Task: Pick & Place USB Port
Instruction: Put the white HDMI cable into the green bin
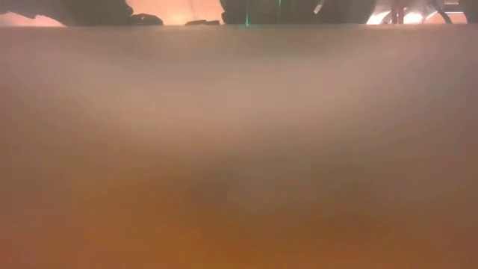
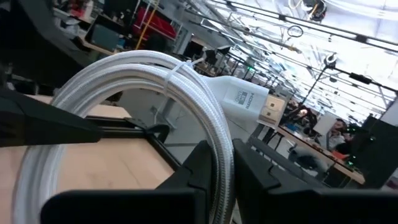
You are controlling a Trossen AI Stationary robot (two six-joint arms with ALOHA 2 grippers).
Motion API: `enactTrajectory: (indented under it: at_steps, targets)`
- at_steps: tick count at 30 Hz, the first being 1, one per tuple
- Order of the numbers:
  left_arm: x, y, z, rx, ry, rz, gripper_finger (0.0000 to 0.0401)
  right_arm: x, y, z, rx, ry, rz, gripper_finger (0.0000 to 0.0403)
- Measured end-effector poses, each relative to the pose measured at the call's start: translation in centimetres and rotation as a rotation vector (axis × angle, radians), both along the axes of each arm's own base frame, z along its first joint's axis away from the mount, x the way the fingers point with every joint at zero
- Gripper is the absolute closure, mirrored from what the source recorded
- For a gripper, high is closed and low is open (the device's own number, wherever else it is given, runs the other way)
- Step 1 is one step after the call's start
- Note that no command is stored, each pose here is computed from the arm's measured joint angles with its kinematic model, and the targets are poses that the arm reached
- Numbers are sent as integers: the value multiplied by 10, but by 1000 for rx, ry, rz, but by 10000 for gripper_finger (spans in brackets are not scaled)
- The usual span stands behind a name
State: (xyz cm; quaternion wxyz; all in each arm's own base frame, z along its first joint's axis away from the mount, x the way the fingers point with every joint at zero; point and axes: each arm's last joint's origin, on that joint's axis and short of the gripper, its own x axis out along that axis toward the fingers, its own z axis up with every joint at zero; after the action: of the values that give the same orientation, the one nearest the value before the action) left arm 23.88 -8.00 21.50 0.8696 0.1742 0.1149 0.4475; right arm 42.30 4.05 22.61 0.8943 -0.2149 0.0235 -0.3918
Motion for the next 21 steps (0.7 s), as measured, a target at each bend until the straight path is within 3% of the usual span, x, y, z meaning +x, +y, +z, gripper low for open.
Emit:
enactTrajectory:
  at_steps: [10, 13, 16, 21]
  targets:
    - [-1, 0, -2, 9, 6, 30, 236, -1, 8, -1, 3, 8, -6, 360]
    - [-2, -1, -2, -1, -13, 34, 282, -2, 12, -1, -9, 24, -10, 357]
    - [-4, -4, -2, -2, -24, 39, 358, -3, 20, -1, -41, 62, -11, 354]
    - [-9, -18, 2, 0, -46, 27, 364, -6, 35, 0, -122, 144, -6, 344]
